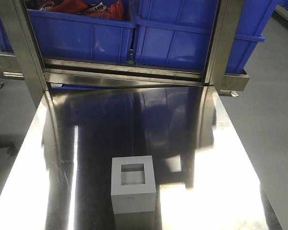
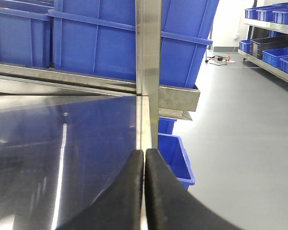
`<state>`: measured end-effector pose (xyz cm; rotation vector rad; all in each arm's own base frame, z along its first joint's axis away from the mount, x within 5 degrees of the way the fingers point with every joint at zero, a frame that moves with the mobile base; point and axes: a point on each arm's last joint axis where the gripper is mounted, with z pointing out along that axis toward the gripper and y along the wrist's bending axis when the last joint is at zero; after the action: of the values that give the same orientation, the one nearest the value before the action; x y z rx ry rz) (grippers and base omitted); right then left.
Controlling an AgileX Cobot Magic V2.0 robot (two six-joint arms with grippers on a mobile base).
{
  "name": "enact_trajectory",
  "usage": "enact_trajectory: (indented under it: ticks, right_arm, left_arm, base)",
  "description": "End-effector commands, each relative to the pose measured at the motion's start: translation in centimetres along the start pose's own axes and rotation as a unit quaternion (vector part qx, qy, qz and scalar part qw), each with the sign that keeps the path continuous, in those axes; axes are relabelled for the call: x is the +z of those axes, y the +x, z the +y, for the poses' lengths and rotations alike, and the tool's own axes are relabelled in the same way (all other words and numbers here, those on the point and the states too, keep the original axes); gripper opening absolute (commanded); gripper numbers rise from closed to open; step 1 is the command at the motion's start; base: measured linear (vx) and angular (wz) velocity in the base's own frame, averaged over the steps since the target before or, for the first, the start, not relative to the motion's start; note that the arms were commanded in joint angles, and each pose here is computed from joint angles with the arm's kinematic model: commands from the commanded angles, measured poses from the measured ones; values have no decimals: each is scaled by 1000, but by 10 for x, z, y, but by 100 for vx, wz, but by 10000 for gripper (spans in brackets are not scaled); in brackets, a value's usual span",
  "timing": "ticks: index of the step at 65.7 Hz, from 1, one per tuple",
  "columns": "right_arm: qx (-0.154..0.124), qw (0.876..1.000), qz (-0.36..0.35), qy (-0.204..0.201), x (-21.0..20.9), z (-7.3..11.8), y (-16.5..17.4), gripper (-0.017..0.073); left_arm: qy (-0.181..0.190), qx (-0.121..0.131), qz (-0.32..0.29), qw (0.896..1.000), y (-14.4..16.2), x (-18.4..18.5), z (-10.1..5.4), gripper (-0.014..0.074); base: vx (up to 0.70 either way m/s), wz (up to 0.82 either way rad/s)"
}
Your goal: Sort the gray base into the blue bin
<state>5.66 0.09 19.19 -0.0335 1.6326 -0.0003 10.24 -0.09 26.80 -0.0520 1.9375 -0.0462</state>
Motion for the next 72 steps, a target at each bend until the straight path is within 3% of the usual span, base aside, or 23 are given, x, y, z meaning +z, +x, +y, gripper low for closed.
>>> enact_trajectory:
  ticks: [1,11,20,48,67,72]
  right_arm:
    - [-6,999,-35,0,0,0,-2,-9]
    - [-6,999,-35,0,0,0,-2,-9]
    - [-6,999,-35,0,0,0,-2,-9]
    - [-6,999,-35,0,0,0,-2,-9]
    - [-6,999,-35,0,0,0,-2,-9]
    - [-6,999,-35,0,0,0,-2,-9]
  left_arm:
    - [9,-5,-49,999,-17,-2,-2,-6]
    - [9,-5,-48,999,-17,-2,-2,11]
    - [8,-5,-45,999,-17,-2,-2,80]
    - [8,-5,-46,999,-17,-2,-2,487]
    - [10,-8,-48,999,-17,-2,-2,507]
    - [18,-34,-48,998,-17,-2,-4,507]
  base:
    - [0,0]
    - [0,0]
    - [0,0]
    - [0,0]
    - [0,0]
    - [0,0]
